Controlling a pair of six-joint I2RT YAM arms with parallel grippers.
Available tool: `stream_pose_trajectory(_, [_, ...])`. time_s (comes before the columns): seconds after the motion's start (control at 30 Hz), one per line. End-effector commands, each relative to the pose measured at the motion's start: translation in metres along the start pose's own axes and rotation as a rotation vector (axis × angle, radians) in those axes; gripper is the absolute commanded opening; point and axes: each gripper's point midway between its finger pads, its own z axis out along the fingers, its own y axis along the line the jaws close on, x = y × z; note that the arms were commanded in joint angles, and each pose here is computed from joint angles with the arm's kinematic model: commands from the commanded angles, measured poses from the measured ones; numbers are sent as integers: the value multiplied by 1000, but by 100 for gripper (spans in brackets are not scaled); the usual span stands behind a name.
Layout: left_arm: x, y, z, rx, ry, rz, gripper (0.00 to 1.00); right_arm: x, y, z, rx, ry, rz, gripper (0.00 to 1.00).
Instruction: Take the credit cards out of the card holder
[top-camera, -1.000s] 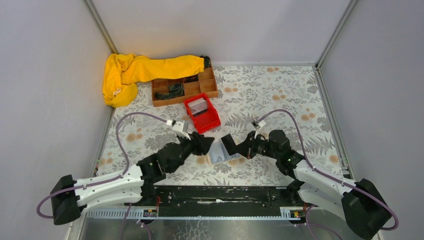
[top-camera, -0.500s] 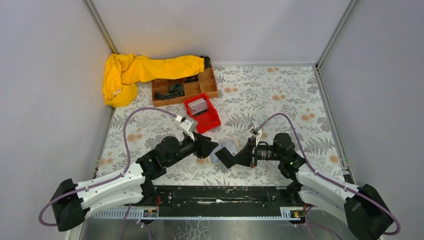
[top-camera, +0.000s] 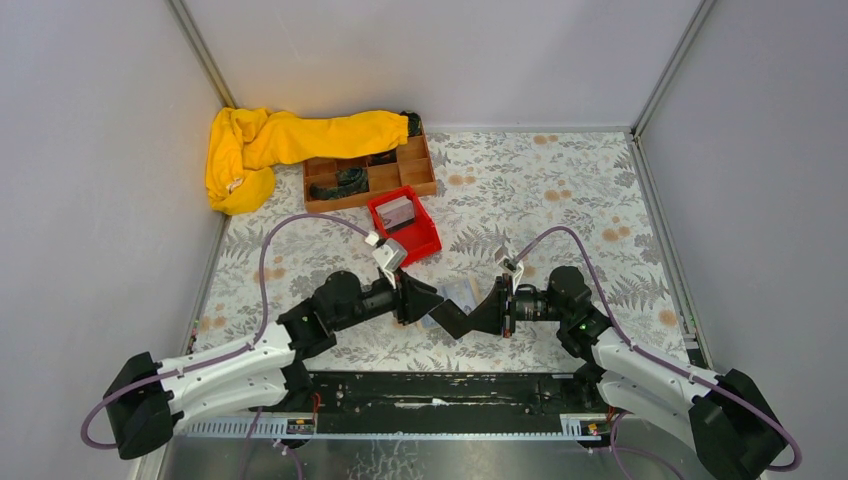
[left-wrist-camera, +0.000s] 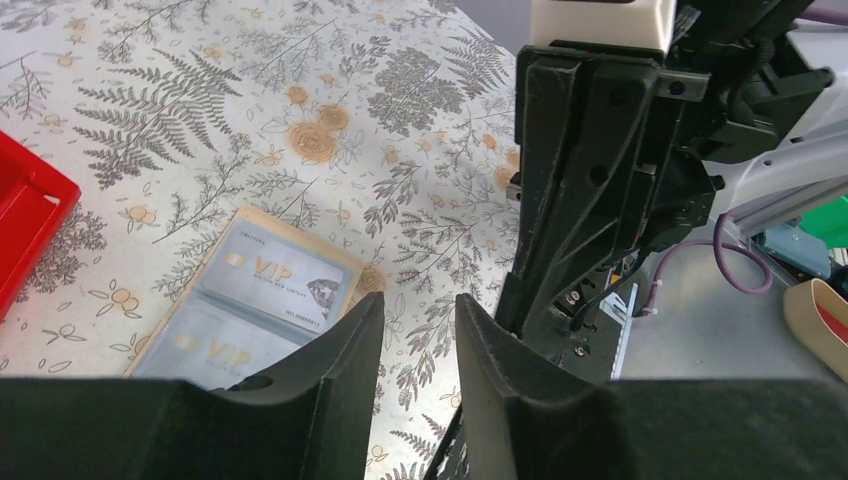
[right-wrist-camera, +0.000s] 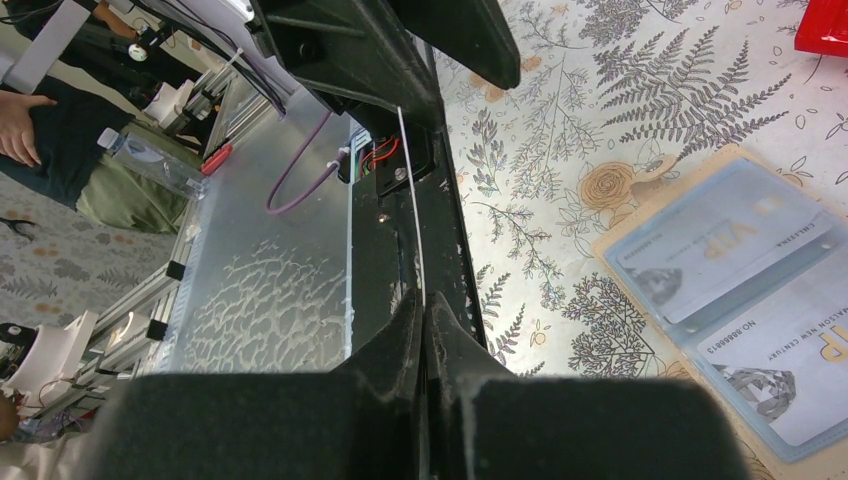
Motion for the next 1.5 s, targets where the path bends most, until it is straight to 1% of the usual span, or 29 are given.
stream_pose_trajectory(0.0, [-14, -16, -5, 86, -60, 28, 39, -10, 3, 1, -14, -28, -43, 0])
stream_pose_trajectory(0.07, [-14, -14, -7, 70, -62, 30, 39, -10, 2, 1, -10, -28, -42, 0])
stream_pose_trajectory(0.17, [-15, -10, -10, 50, -72, 34, 43, -11, 3, 1, -15, -27, -44, 0])
stream_pose_trajectory(0.27, [-16, -14, -13, 66, -72, 37, 47, -11, 3, 1, -15, -26, -45, 0])
stream_pose_trajectory(0.47, [-1, -23, -8, 138, -18, 18, 45, -13, 2, 2, -12, -29, -49, 0])
stream_pose_trajectory(0.57, [7, -23, -6, 149, 0, 6, 41, -15, 2, 3, -12, -32, -53, 0])
stream_pose_trajectory(0.7, [10, -25, -7, 161, 7, 4, 24, -16, 1, 3, -6, -30, -58, 0])
stream_pose_trajectory(0.83, [10, -24, -8, 156, 4, 9, 12, -16, -1, 4, -2, -27, -57, 0])
stream_pose_trajectory(0.9, [10, -24, -8, 153, 2, 11, 1, -16, -2, 4, 2, -28, -55, 0])
stream_pose_trajectory(1.03, [10, -22, -8, 148, -4, 13, 0, -18, -10, 4, 48, -47, -56, 0])
stream_pose_trajectory(1.07, [10, -22, -8, 146, -6, 14, 0, -19, -12, 4, 62, -55, -58, 3])
stream_pose_trajectory(1.1, [10, -22, -8, 148, -7, 15, 0, -21, -13, 3, 73, -63, -63, 14])
stream_pose_trajectory(1.13, [11, -22, -8, 150, -4, 16, 0, -23, -14, 3, 81, -72, -69, 19])
stream_pose_trajectory(1.17, [12, -22, -8, 149, 1, 16, 0, -24, -14, 2, 86, -79, -75, 21])
stream_pose_trajectory(1.47, [20, -20, -3, 149, 34, 8, 0, -32, -7, 3, 56, -99, -103, 23])
